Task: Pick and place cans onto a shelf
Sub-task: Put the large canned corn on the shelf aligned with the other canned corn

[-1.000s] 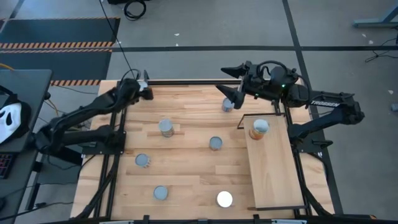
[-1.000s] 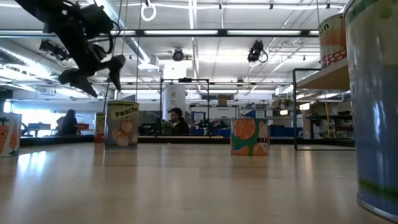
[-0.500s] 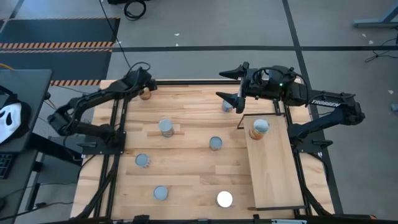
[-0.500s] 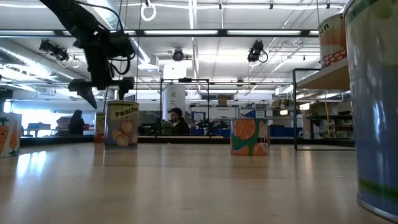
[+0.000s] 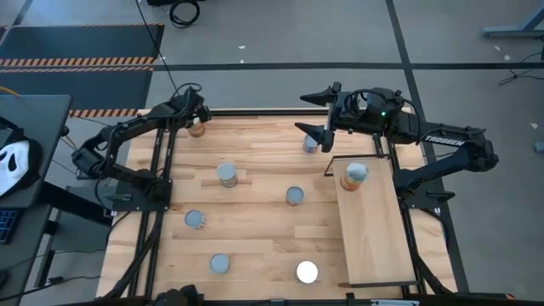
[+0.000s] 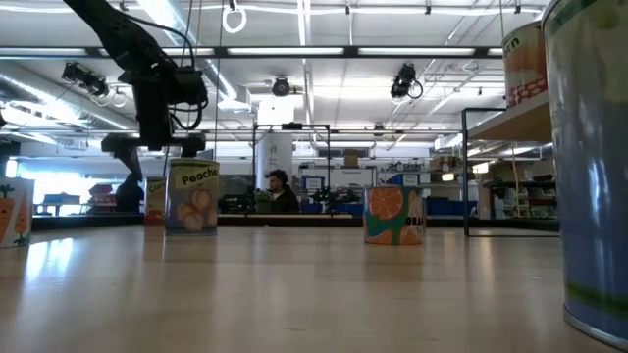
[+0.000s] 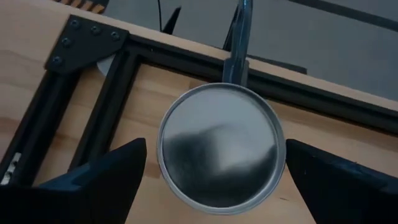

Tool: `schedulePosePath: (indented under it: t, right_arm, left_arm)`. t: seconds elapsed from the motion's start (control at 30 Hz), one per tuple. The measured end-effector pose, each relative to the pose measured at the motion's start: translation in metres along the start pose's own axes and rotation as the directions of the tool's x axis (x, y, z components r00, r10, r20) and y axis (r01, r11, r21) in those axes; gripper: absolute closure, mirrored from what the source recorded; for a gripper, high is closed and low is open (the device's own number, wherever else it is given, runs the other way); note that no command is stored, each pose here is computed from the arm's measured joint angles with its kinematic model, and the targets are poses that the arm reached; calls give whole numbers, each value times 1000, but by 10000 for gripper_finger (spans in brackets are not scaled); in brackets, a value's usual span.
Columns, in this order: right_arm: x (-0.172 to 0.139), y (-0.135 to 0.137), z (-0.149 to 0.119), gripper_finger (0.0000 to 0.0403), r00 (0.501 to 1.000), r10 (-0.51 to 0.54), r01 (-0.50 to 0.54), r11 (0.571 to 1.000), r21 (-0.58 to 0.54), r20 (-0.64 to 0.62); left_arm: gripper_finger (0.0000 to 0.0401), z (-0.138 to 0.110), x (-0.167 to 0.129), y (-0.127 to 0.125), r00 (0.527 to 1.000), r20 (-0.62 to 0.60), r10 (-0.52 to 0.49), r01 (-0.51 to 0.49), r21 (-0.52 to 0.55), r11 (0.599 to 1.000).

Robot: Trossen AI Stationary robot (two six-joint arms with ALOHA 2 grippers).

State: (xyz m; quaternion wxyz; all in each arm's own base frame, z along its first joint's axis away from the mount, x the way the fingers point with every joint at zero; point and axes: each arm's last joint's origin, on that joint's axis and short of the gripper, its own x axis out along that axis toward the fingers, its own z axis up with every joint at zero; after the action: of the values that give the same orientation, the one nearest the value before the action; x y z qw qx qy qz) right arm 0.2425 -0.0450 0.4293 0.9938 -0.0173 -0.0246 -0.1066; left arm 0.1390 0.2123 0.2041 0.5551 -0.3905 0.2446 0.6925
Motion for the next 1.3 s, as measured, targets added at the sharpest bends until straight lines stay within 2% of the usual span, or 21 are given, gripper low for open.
schedulePosePath:
  t: [0.33, 0.47, 0.67, 0.93, 1.07, 1.17, 1.23, 1.3]
  right_arm:
    - [0, -5, 0, 5, 1000, -21, 21, 999, -35, 0]
    - [0, -10, 0, 5, 999, -40, 40, 999, -36, -1]
    - [0, -16, -2, 5, 998, -64, 64, 997, -37, -15]
    - [0, -23, -5, 5, 995, -92, 92, 996, 2, -42]
    - [0, -23, -5, 5, 995, -90, 88, 995, -37, -44]
    - [0, -23, -7, 5, 994, -88, 80, 991, -110, -69]
    - [-1, -23, -10, 5, 991, -88, 73, 986, -150, -98]
    - [-2, -23, -12, 5, 989, -89, 66, 982, -176, -122]
  left_arm:
    - [15, -5, 12, -3, 999, -45, 23, -22, 30, 999]
    - [15, -4, 20, -7, 999, -4, 40, -40, 93, 995]
    - [15, 1, 27, -17, 998, 65, -26, 20, 96, 995]
    - [17, -4, 30, -19, 999, 22, -33, 29, 169, 985]
    - [46, -4, 29, -25, 995, 14, -96, 90, 241, 966]
    - [83, -8, 25, -33, 985, -8, -174, 168, 312, 935]
    - [89, -12, 21, -39, 970, -38, -239, 237, 342, 909]
    - [89, -19, 13, -48, 946, -76, -316, 321, 385, 865]
